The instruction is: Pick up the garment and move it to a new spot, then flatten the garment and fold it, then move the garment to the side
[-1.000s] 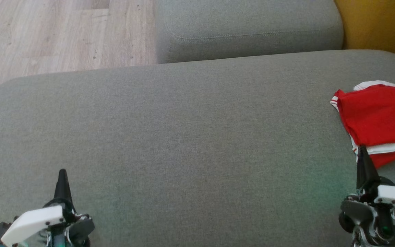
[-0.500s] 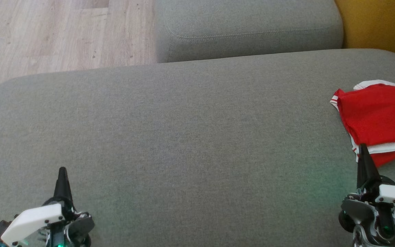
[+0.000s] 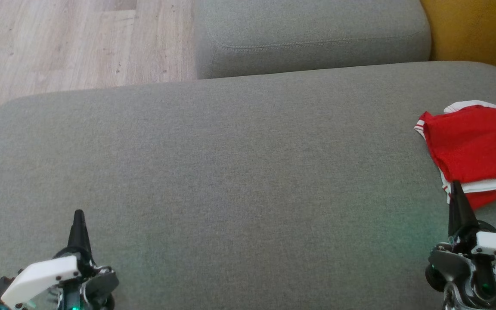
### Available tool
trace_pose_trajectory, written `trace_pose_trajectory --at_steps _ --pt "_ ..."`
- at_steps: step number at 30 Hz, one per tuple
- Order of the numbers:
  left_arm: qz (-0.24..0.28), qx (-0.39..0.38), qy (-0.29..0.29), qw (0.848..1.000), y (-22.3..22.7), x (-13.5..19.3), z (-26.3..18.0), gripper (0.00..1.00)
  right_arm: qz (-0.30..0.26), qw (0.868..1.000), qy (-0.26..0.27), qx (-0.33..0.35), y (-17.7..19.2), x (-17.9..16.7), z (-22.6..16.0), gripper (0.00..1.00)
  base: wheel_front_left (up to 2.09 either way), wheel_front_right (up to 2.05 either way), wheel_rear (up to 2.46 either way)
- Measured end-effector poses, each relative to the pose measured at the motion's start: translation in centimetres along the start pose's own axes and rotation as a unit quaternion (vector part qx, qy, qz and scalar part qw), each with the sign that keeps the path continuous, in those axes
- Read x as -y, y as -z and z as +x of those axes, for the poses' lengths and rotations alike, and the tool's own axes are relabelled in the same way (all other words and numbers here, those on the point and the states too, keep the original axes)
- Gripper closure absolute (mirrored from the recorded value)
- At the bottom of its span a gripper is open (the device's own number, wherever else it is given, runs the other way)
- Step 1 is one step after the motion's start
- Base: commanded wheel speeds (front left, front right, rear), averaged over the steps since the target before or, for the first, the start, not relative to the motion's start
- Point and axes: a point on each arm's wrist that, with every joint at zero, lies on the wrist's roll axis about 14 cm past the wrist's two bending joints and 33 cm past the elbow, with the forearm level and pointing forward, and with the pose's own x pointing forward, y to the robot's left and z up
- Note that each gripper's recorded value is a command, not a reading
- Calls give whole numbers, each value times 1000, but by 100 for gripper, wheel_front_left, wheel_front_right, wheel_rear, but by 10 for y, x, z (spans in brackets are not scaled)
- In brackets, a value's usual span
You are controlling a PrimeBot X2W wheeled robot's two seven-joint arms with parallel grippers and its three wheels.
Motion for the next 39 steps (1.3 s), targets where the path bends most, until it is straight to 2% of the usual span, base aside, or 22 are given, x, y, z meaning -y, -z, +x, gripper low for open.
trace_pose_trajectory --at_steps 39 --pt "-3 3 0 1000 -2 0 0 100 0 1000 0 3 -3 0 0 100 0 0 0"
